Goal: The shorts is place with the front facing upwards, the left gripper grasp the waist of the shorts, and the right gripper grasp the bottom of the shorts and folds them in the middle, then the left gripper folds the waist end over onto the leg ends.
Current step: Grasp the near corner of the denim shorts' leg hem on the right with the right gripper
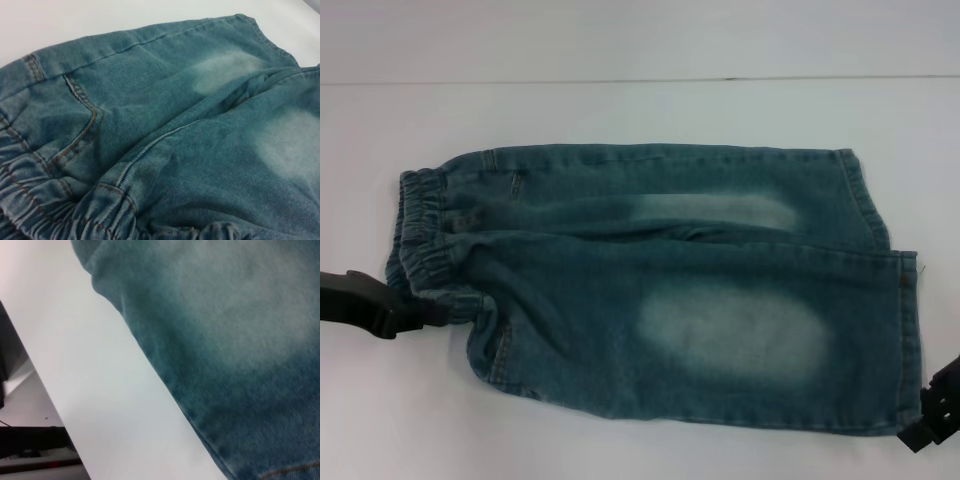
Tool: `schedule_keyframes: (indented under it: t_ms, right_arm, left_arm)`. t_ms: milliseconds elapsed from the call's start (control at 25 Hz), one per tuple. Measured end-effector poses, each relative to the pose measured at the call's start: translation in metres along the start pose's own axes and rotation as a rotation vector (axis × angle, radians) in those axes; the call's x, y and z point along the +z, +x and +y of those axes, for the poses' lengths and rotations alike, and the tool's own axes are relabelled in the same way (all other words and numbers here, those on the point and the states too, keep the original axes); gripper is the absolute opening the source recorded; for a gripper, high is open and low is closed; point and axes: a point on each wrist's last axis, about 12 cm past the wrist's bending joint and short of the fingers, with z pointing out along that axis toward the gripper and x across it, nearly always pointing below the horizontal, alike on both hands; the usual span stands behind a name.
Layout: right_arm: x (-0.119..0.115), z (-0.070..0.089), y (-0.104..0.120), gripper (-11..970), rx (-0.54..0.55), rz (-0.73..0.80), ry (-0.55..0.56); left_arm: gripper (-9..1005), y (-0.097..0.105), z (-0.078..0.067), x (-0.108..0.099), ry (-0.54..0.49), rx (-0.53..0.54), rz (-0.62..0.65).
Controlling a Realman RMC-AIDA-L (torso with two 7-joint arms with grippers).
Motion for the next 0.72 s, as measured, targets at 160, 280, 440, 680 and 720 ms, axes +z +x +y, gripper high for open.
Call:
schedule_keyframes:
  t_ms: [160,280,440,680,720]
  right_arm:
    - [0.0009,0.0016,-0.0024,696,-0.013,-0.012,-0.011]
    - [0.0025,0.0020,-0.0032,693,-0.023,-0.016,-0.012]
    - [0.0076,0.0050,-0.0063,653,-0.053,-0.011,-0.021]
    - [0.0092,0.0049,-0.0091,425,-0.062,-0.012,-0.009]
    - [0.0089,0.0046,-0.0094,377,-0.062,-0.013,-0.006]
  left_arm:
    - [26,0.0002,0.0000,0.0000,0.000,0.000,0.000]
    - [26,-0.0001,-0.0001,-0.0002,0.001,0.001,0.000]
    - [26,-0.0002,0.0001,-0.0003,0.000,0.002,0.000]
    - [25,0.0003,0.0002,0.0000,-0.001,0.002,0.000]
    - [25,0.0003,0.0000,0.0000,0.000,0.002,0.000]
